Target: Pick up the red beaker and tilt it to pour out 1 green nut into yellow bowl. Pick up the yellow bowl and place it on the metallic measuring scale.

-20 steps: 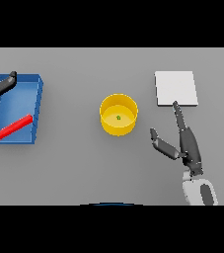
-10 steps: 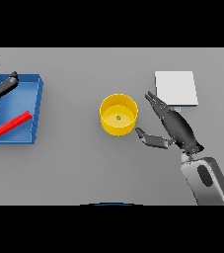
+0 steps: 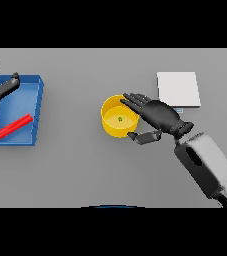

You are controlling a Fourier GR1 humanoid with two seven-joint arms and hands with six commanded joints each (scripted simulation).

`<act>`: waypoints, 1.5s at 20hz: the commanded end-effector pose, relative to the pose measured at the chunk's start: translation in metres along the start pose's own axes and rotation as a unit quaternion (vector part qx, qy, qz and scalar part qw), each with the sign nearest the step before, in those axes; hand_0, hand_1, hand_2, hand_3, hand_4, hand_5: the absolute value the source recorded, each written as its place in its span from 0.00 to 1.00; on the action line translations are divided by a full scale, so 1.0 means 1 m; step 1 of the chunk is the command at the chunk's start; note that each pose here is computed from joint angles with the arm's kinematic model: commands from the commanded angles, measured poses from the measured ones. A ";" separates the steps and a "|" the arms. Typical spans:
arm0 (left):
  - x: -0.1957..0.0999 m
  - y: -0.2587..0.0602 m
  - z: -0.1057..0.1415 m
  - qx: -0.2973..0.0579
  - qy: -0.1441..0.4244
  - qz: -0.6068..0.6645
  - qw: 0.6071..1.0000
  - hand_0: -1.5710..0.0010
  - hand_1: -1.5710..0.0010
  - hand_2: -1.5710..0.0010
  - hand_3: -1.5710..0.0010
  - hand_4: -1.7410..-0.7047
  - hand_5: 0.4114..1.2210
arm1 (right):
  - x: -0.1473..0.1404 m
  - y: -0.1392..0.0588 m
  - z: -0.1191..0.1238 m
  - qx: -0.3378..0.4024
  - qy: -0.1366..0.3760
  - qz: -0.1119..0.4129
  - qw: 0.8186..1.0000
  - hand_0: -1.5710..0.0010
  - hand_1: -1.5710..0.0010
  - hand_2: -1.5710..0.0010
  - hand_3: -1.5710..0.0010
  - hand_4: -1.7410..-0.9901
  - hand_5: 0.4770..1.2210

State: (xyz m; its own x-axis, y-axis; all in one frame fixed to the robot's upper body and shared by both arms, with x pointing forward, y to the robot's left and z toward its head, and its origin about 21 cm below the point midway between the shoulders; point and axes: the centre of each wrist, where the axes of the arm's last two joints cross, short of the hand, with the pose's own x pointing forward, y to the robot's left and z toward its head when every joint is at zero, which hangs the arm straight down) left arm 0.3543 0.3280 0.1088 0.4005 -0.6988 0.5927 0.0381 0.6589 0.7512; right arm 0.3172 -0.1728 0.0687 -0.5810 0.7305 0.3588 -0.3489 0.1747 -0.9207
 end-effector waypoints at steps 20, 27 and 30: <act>-0.004 0.007 -0.001 -0.002 -0.003 -0.004 1.000 1.00 1.00 1.00 1.00 0.91 0.40 | 0.004 0.013 -0.061 0.195 -0.024 0.083 0.977 1.00 1.00 1.00 1.00 0.58 0.29; 0.000 0.006 -0.002 0.001 -0.008 -0.003 1.000 1.00 1.00 1.00 1.00 0.91 0.38 | 0.010 0.018 -0.068 0.215 -0.021 0.108 0.971 0.84 0.85 0.85 0.84 0.47 0.57; 0.002 0.008 -0.002 0.004 -0.007 0.001 1.000 1.00 1.00 1.00 1.00 0.91 0.39 | 0.011 0.014 -0.068 0.231 -0.013 0.105 0.967 0.43 0.46 0.48 0.62 0.28 0.78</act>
State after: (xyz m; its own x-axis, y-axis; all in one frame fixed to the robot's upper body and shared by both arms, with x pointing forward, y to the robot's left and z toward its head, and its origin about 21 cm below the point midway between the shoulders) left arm 0.3570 0.3323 0.1156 0.3873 -0.7008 0.5990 0.0308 0.6592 0.7513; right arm 0.3560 -0.1168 0.0492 -0.6912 0.6999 0.1799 -0.5077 -0.2932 -0.8101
